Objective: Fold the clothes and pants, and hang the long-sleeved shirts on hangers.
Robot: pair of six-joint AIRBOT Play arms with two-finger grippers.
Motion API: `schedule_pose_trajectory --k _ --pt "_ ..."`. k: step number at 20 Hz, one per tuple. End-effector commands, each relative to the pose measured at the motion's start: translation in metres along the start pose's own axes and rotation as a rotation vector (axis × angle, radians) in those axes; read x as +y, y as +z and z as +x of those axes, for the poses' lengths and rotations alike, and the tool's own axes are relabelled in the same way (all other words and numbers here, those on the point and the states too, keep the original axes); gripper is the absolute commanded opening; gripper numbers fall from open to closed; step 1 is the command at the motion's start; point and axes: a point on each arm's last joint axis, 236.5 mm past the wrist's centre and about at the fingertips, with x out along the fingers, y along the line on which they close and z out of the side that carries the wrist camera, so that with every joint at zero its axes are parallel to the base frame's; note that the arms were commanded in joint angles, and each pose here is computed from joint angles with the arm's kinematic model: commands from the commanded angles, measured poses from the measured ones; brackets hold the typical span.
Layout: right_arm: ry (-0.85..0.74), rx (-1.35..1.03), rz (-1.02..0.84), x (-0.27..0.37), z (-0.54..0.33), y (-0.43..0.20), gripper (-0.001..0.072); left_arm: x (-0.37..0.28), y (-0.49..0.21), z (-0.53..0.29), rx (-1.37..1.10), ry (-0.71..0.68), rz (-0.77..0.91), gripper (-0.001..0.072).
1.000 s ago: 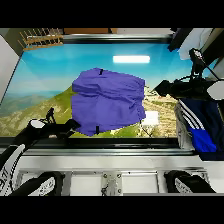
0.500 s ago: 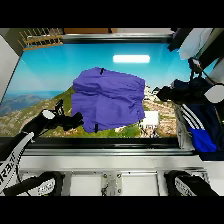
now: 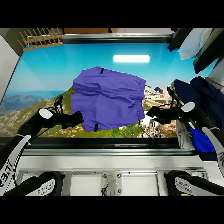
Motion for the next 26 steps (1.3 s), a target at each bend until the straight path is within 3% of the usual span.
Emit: schedule_pose_trajectory --k 1,6,7,8,9,10,11,14,17,21,26 --pt "0.098 -0.041 0.026 0.019 0.04 0.005 0.0594 -0.005 -0.003 0.001 0.006 -0.003 0.02 0.0006" --pt "0.086 -0.09 0.033 0.021 0.052 0.012 0.0586 -0.005 -0.003 0.001 0.006 -0.002 0.02 0.0006" --pt "0.085 -0.093 0.025 0.021 0.052 0.013 0.0538 -0.004 -0.003 0.001 0.003 -0.002 0.02 0.0006" --pt "0.085 -0.092 0.001 0.021 0.052 0.013 0.033 -0.004 -0.002 0.001 0.0 -0.002 0.02 0.0006" --pt "0.084 -0.093 -0.023 0.021 0.052 0.013 0.0206 -0.004 -0.001 0.001 -0.003 -0.001 0.02 0.0006" --pt "0.084 -0.093 -0.023 0.021 0.052 0.013 0.0196 -0.004 -0.001 0.001 -0.005 -0.001 0.02 0.0006" --pt "0.084 -0.094 -0.037 0.022 0.052 0.013 0.0031 -0.004 -0.001 0.001 -0.005 -0.001 0.02 0.0006" --pt "0.08 -0.111 -0.099 0.027 0.043 0.016 0.0013 -0.004 0.005 -0.003 -0.024 -0.003 0.015 0.0005" --pt "0.12 -0.163 -0.289 0.068 -0.01 0.035 0.0013 -0.023 0.056 -0.061 -0.199 -0.022 0.089 0.0004" --pt "0.205 -0.331 -0.567 0.173 -0.157 0.051 0.0012 -0.117 0.114 -0.248 -0.625 -0.138 0.285 0.0005" --pt "0.371 -0.648 -0.731 0.263 -0.34 -0.007 0.0012 -0.208 0.044 -0.45 -1.09 -0.247 0.529 0.0005"
